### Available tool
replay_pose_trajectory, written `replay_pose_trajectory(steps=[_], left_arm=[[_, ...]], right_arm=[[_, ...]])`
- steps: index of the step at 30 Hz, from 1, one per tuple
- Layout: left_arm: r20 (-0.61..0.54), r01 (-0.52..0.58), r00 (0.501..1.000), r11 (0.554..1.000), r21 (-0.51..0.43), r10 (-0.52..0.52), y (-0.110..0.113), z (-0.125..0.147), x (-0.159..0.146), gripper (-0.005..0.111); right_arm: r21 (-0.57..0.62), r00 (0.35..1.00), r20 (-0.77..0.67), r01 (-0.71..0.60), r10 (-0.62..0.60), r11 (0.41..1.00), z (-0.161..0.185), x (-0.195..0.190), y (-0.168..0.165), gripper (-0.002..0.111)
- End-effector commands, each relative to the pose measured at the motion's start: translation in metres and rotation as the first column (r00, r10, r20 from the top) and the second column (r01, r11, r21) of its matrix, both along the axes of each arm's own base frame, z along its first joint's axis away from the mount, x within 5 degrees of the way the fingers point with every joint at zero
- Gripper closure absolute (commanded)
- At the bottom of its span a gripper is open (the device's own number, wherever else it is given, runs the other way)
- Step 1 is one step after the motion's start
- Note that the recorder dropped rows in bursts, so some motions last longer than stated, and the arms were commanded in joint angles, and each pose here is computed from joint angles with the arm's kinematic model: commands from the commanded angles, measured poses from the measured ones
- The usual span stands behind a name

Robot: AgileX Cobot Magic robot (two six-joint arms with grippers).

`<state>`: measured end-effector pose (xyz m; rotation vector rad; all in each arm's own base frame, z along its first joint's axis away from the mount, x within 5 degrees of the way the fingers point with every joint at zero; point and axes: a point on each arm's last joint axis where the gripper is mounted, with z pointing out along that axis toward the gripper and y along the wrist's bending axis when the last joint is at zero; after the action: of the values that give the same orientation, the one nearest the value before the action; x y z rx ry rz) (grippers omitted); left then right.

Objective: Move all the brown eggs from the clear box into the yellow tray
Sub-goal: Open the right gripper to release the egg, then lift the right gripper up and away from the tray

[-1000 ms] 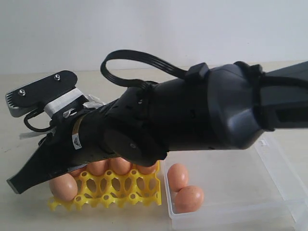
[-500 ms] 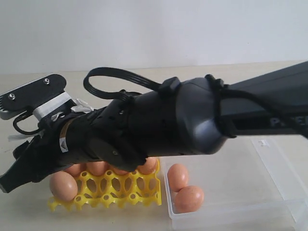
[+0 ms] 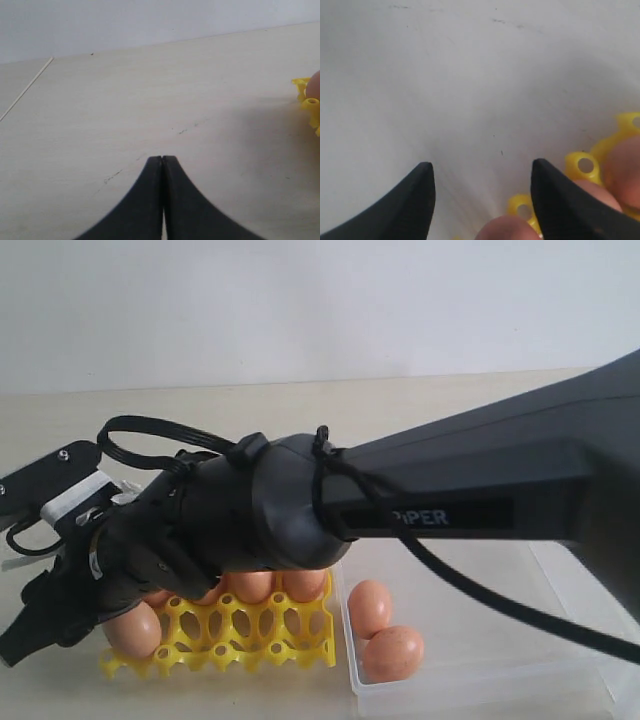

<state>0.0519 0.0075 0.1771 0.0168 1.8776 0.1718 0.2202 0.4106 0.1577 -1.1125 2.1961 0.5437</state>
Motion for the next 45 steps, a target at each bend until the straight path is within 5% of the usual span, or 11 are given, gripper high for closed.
replay_pose_trajectory(steps=[1,18,40,45], left_arm=[[0.013,0.005,1.000,1.000,-0.003,-0.005,0.000,0.002,0.000,0.107],[0.013,0.005,1.000,1.000,-0.003,-0.005,0.000,0.002,0.000,0.107],[0.013,0.005,1.000,1.000,-0.003,-0.005,0.000,0.002,0.000,0.107],[0.013,0.005,1.000,1.000,-0.003,-0.005,0.000,0.002,0.000,0.107]], right_arm=[[-0.028,1.000,0.004,-0.015,0.015,0.999,-0.005,0.001,0.001,0.052],[-0.144,0.999,-0.016,-0.039,0.037,0.989,-0.005,-0.002,-0.008,0.052],[-0.097,0.997,0.064,-0.045,0.052,0.994,0.054,-0.006,-0.019,0.052],[-0.215,0.995,0.090,-0.019,0.039,0.976,0.095,-0.013,-0.057,0.056]])
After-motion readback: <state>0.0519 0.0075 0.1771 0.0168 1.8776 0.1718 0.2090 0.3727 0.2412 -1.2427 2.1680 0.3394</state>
